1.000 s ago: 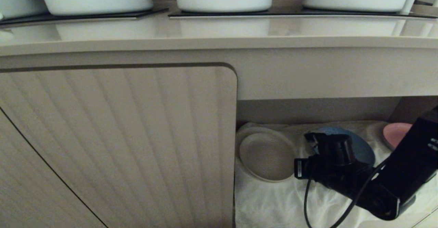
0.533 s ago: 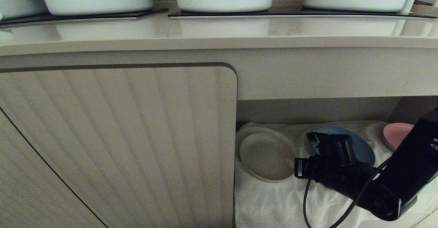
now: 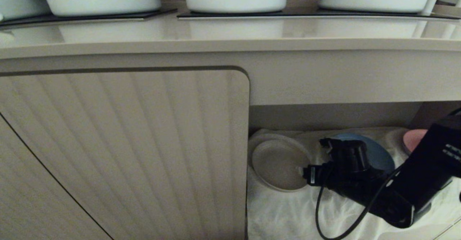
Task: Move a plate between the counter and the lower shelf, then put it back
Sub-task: Pick up the plate in the cupboard
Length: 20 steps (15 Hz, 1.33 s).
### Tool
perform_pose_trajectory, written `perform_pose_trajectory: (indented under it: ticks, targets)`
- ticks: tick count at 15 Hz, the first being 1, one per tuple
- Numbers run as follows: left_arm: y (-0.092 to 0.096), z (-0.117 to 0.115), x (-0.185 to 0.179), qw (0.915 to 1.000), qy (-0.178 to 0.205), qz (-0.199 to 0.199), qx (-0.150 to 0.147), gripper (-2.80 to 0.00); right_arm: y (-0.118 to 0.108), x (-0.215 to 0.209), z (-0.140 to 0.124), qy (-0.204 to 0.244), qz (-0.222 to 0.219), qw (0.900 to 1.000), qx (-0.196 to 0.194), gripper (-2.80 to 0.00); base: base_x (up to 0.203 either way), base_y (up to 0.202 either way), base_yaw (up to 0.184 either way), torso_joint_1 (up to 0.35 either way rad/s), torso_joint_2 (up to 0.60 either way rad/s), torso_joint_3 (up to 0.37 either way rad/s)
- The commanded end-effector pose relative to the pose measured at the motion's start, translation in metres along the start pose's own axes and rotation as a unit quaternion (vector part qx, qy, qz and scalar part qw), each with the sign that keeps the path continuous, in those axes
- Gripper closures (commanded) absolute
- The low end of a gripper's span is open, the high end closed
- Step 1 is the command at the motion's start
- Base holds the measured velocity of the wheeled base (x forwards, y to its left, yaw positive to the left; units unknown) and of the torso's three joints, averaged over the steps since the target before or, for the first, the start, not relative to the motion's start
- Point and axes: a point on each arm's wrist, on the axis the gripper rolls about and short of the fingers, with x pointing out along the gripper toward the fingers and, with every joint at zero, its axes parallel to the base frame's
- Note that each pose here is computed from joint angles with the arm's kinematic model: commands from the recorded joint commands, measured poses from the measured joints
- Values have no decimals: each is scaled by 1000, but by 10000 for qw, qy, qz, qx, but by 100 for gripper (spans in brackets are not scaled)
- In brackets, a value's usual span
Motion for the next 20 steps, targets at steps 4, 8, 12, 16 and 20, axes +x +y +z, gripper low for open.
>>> perform_pose_trajectory:
  ticks: [4, 8, 12, 16, 20]
  targets:
    - [0, 0, 0, 10000, 2, 3, -5, 0, 1, 15, -1, 35, -8, 10000, 25, -280, 0, 0, 0, 0, 0, 0]
    - [0, 0, 0, 10000, 2, 3, -5, 0, 3, 20, 3, 62, 19, 9999, 146, -280, 0, 0, 0, 0, 0, 0]
    - [0, 0, 0, 10000, 1, 3, -5, 0, 4, 25, 4, 108, 134, 9997, 171, -280, 0, 0, 0, 0, 0, 0]
    - [0, 0, 0, 10000, -5, 2, -5, 0, 4, 31, 8, 141, 115, 9997, 181, -280, 0, 0, 0, 0, 0, 0]
    - [0, 0, 0, 10000, -6, 2, -5, 0, -5, 35, 18, 202, 62, 9994, 279, -280, 0, 0, 0, 0, 0, 0]
